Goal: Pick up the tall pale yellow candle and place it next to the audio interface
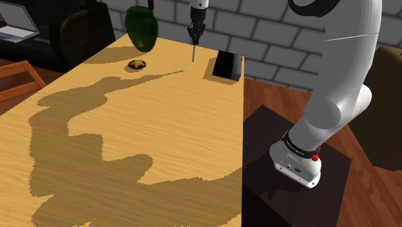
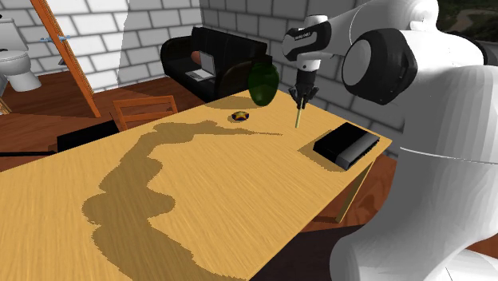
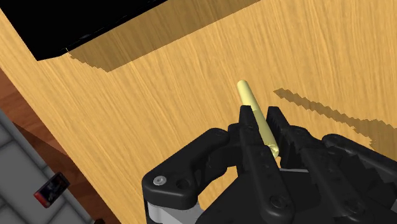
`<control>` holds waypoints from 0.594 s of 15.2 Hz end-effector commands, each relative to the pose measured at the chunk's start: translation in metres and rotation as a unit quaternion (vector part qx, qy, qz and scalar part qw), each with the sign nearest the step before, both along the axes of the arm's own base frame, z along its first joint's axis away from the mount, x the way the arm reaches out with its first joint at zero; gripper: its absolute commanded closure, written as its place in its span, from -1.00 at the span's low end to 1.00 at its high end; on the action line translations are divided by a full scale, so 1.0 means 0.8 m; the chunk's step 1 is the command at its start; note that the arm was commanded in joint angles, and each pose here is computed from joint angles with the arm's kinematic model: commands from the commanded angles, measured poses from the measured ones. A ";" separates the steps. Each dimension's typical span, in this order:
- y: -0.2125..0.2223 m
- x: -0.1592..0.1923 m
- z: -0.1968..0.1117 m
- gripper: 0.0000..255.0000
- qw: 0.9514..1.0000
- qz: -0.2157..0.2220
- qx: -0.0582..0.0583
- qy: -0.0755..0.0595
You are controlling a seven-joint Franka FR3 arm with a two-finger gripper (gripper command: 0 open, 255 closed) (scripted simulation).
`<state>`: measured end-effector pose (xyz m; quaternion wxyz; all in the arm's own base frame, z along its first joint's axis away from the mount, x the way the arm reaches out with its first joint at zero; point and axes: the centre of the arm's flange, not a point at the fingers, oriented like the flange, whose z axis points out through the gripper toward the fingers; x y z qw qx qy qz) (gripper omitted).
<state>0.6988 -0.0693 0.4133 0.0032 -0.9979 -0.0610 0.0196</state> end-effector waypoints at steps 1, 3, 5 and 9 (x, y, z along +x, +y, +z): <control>0.001 -0.002 -0.013 1.00 1.000 0.000 0.000 0.000; 0.001 -0.002 -0.026 1.00 1.000 0.000 0.000 0.000; 0.001 -0.002 -0.032 1.00 1.000 0.000 0.000 0.000; 0.001 -0.002 -0.032 1.00 1.000 0.000 0.000 0.000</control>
